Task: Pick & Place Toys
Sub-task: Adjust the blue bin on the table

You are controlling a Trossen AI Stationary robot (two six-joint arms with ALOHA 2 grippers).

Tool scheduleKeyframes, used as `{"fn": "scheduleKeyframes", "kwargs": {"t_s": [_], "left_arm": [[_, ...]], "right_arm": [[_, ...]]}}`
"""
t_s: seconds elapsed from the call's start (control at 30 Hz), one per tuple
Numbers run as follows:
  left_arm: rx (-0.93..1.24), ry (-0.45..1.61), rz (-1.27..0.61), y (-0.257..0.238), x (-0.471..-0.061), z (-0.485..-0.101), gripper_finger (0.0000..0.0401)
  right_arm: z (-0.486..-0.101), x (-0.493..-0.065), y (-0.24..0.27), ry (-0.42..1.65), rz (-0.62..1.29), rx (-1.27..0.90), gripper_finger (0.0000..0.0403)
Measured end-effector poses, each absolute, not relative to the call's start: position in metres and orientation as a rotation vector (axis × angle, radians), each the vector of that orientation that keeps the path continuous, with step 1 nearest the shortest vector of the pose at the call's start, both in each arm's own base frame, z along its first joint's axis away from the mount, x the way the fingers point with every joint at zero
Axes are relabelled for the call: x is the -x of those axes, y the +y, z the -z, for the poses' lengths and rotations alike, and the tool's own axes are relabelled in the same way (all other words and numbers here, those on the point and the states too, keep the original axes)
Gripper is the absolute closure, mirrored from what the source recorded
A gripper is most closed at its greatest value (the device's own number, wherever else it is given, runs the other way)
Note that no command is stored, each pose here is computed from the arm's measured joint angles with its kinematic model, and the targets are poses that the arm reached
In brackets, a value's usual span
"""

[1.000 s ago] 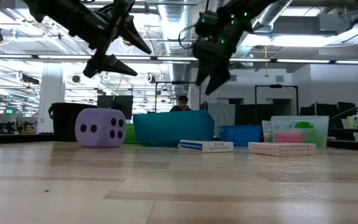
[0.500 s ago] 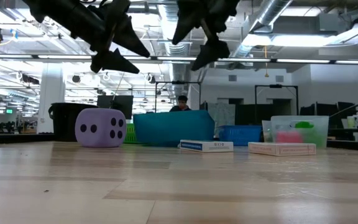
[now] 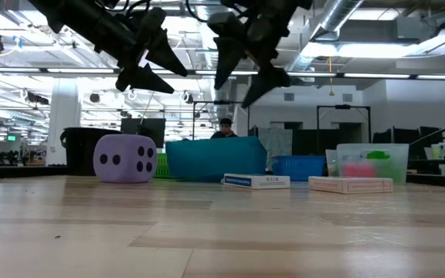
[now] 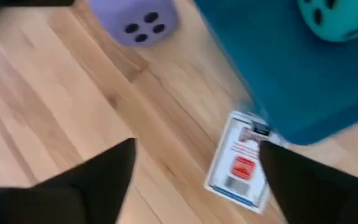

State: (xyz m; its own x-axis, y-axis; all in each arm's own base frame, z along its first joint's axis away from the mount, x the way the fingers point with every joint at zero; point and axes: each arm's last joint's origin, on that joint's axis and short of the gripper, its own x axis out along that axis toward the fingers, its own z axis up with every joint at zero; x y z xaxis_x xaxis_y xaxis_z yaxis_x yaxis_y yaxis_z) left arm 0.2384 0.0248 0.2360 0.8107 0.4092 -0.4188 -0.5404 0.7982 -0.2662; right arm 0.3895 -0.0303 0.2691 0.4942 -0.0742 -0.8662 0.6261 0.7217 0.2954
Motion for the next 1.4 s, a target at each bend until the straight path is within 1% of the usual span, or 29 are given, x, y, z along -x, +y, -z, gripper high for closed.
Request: {"fn": "scheduleKeyframes", "kwargs": {"t_s": [0.1,0.17,0.33,0.37,0.4,0.57,0.73,0.93,1.03,1.1,1.17,1.23,1.33,1.4], "left_arm": [[0.397,0.344,-0.535,0.028,-0.238,-0.236,0.0116],[0.420,0.332,-0.542,0.029,-0.238,-0.237,0.0116],[0.427,0.326,-0.548,0.030,-0.238,-0.237,0.0116],[0.428,0.324,-0.548,0.030,-0.238,-0.237,0.0116],[0.428,0.324,-0.548,0.030,-0.238,-0.237,0.0116],[0.430,0.323,-0.549,0.030,-0.238,-0.237,0.0116],[0.430,0.322,-0.552,0.030,-0.238,-0.237,0.0116],[0.460,0.314,-0.558,0.030,-0.238,-0.237,0.0116],[0.479,0.309,-0.561,0.030,-0.238,-0.237,0.0116],[0.480,0.309,-0.561,0.030,-0.238,-0.237,0.0116],[0.480,0.312,-0.562,0.030,-0.238,-0.237,0.0116],[0.480,0.310,-0.561,0.030,-0.238,-0.237,0.0116],[0.479,0.316,-0.562,0.030,-0.238,-0.237,0.0116],[0.479,0.316,-0.563,0.030,-0.238,-0.237,0.0116]], "right_arm": [[-0.264,-0.396,-0.029,0.961,0.441,-0.645,0.0131],[-0.259,-0.394,-0.029,1.004,0.450,-0.642,0.0192],[-0.258,-0.399,-0.029,0.982,0.417,-0.605,0.0362],[-0.256,-0.399,-0.030,0.989,0.410,-0.589,0.0382],[-0.256,-0.400,-0.030,0.988,0.403,-0.577,0.0390],[-0.254,-0.401,-0.036,0.990,0.401,-0.557,0.0375],[-0.254,-0.401,-0.039,0.992,0.377,-0.509,0.0399],[-0.254,-0.401,-0.045,0.990,0.367,-0.480,0.0399],[-0.244,-0.407,-0.049,0.996,0.371,-0.474,0.0400],[-0.235,-0.405,-0.050,1.052,0.376,-0.473,0.0400],[-0.229,-0.413,-0.049,1.037,0.345,-0.486,0.0400],[-0.217,-0.411,-0.048,1.114,0.344,-0.483,0.0401],[-0.204,-0.416,-0.044,1.145,0.332,-0.469,0.0401],[-0.203,-0.415,-0.044,1.163,0.331,-0.461,0.0401]]}}
